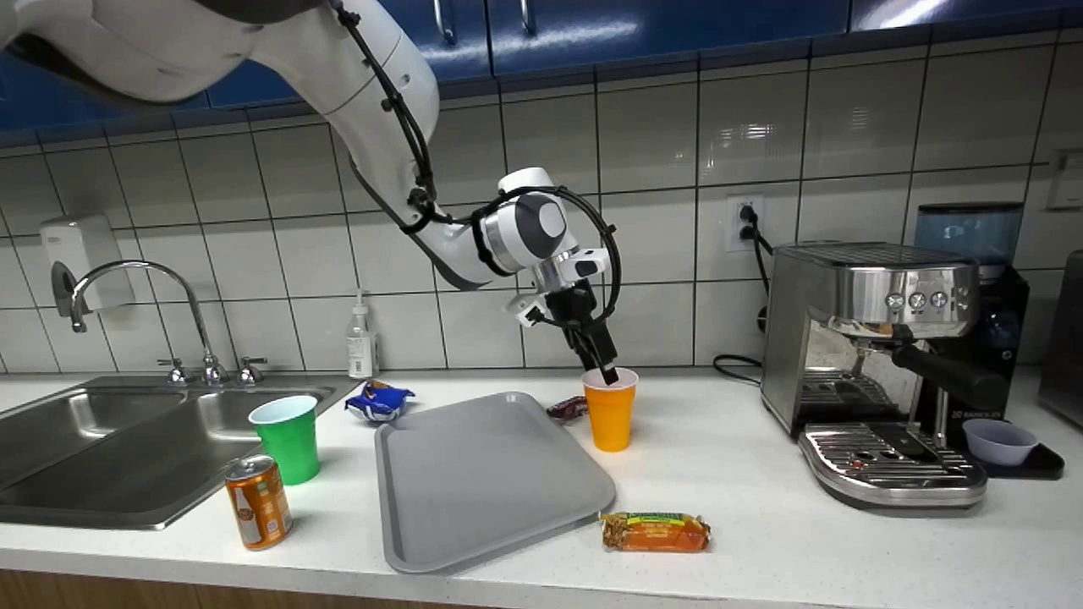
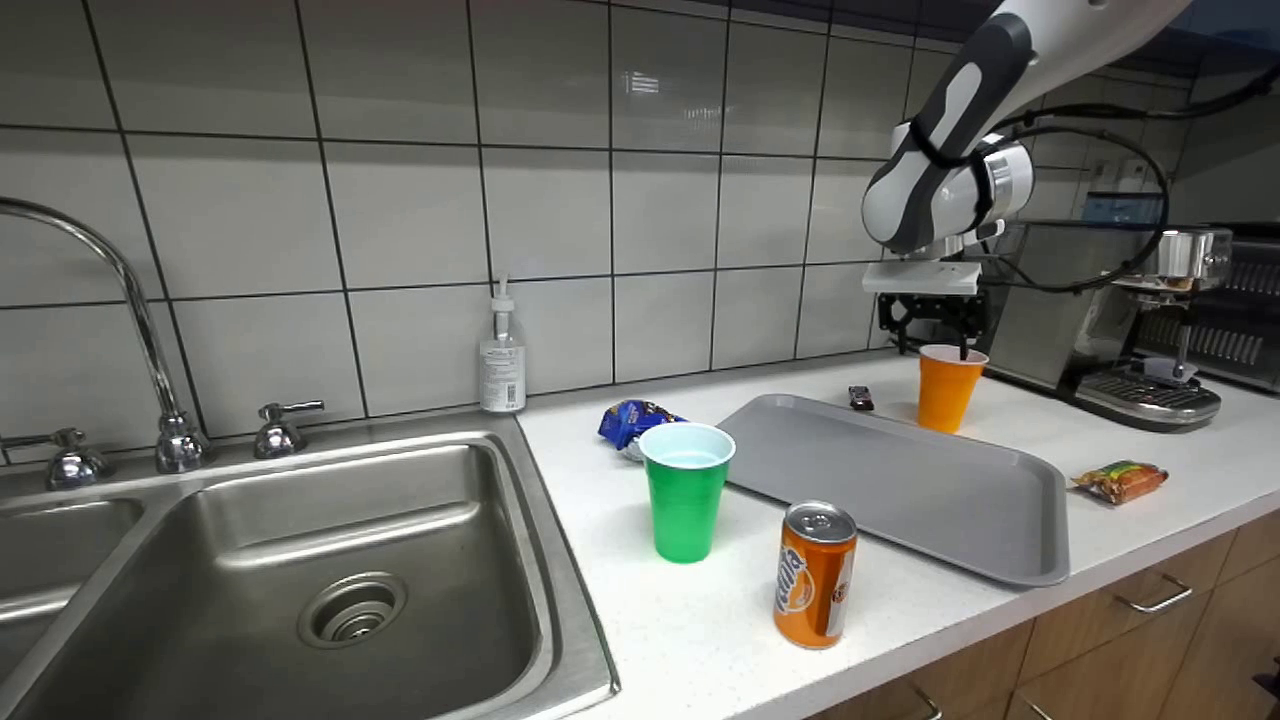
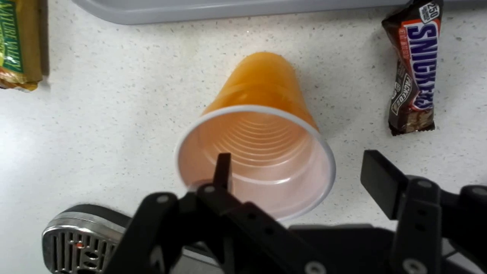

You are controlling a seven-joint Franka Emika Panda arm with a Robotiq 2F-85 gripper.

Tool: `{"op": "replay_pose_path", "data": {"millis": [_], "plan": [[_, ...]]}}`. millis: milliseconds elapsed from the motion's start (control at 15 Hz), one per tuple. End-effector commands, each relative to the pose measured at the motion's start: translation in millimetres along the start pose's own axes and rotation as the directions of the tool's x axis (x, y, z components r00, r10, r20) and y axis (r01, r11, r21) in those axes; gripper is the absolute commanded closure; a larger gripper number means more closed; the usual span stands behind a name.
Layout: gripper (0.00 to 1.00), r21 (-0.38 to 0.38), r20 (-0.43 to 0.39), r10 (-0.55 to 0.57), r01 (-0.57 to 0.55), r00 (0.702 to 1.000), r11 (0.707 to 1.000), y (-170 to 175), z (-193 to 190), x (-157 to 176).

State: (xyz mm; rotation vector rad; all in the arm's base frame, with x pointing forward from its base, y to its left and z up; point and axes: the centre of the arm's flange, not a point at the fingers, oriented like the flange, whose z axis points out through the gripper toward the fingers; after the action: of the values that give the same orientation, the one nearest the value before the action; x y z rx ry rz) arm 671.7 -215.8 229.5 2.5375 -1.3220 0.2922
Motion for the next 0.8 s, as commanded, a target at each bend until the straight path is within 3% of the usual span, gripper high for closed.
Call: {"op": "replay_pose_path", "data": {"millis": [0,467,733], "plan": [[0.44,0.033,0.005,-0.002,0.002,1.000,0.999,5.4,-9.1,-1.7],[0.97,0.026,-0.020,-0.003,0.003,1.000,1.000,12.5,-23.5,-10.1],[0.99,0.023,-0.022,-0.006,0.007,1.000,1.000,17.8,-34.0,-20.6]]}}
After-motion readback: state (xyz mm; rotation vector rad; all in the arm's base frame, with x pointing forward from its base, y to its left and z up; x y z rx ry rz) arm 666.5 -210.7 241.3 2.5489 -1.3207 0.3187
